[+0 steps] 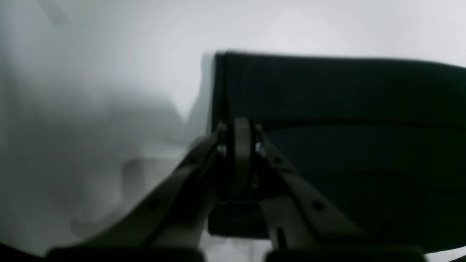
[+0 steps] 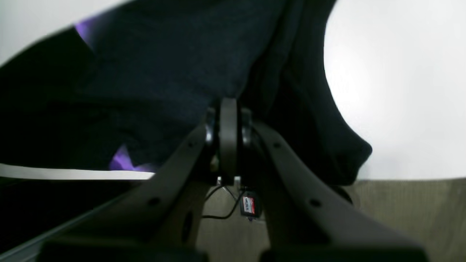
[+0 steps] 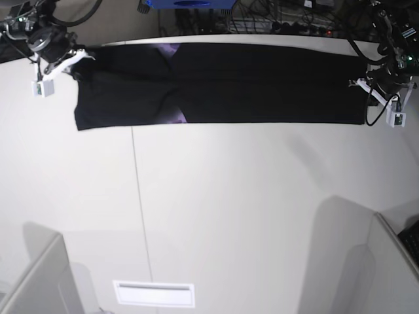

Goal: Fold the T-shirt properly
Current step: 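Lower the folded hem and open both grippers, then grasp both ends of the folded strip and pull it flat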

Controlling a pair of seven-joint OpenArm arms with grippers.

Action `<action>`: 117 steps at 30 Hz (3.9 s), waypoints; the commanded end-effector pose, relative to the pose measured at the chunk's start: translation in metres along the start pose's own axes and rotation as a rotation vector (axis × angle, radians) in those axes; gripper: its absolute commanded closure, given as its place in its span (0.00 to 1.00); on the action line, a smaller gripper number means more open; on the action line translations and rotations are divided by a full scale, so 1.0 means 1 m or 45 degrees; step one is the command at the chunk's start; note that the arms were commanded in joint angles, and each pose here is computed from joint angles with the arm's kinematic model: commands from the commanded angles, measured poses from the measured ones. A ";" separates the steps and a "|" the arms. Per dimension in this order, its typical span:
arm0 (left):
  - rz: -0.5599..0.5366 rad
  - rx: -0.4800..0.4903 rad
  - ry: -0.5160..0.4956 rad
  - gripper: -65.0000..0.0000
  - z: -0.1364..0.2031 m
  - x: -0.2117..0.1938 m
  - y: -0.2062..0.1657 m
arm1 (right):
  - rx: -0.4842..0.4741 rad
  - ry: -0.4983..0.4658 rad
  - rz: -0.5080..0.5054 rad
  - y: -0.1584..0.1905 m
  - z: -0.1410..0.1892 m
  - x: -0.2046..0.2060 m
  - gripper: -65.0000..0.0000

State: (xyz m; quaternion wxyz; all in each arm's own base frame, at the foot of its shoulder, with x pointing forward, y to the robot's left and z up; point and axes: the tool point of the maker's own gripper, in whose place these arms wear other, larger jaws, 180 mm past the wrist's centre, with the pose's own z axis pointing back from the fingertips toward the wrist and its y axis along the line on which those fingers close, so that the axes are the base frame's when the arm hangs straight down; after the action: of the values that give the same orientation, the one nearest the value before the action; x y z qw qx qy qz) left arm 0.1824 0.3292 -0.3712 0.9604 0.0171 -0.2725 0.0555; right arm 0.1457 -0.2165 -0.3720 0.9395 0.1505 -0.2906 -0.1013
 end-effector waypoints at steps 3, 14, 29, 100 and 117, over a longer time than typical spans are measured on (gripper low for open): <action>-0.027 0.019 -0.036 1.00 0.005 0.010 0.006 | 0.002 -0.034 0.009 0.000 0.004 0.008 1.00; -0.028 0.050 -0.038 0.88 0.007 0.011 0.011 | -0.001 0.003 0.006 -0.001 0.005 0.003 0.79; -0.007 0.165 -0.218 0.64 0.042 0.040 0.024 | 0.069 -0.223 0.050 -0.001 0.023 0.034 0.66; 0.601 -0.220 -0.322 0.24 -0.006 0.033 0.023 | 0.018 -0.296 0.360 0.036 -0.040 0.098 1.00; 0.534 -0.260 -0.044 0.58 -0.056 -0.002 -0.009 | 0.045 -0.286 0.380 0.045 -0.043 0.096 1.00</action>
State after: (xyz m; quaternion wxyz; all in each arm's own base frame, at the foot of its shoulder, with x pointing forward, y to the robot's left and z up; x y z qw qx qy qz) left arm 0.2139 0.3209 -0.4199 0.9138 -0.1419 -0.3009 0.2331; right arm 0.2457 -0.1909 -0.3541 0.9141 0.1099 -0.3896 0.0244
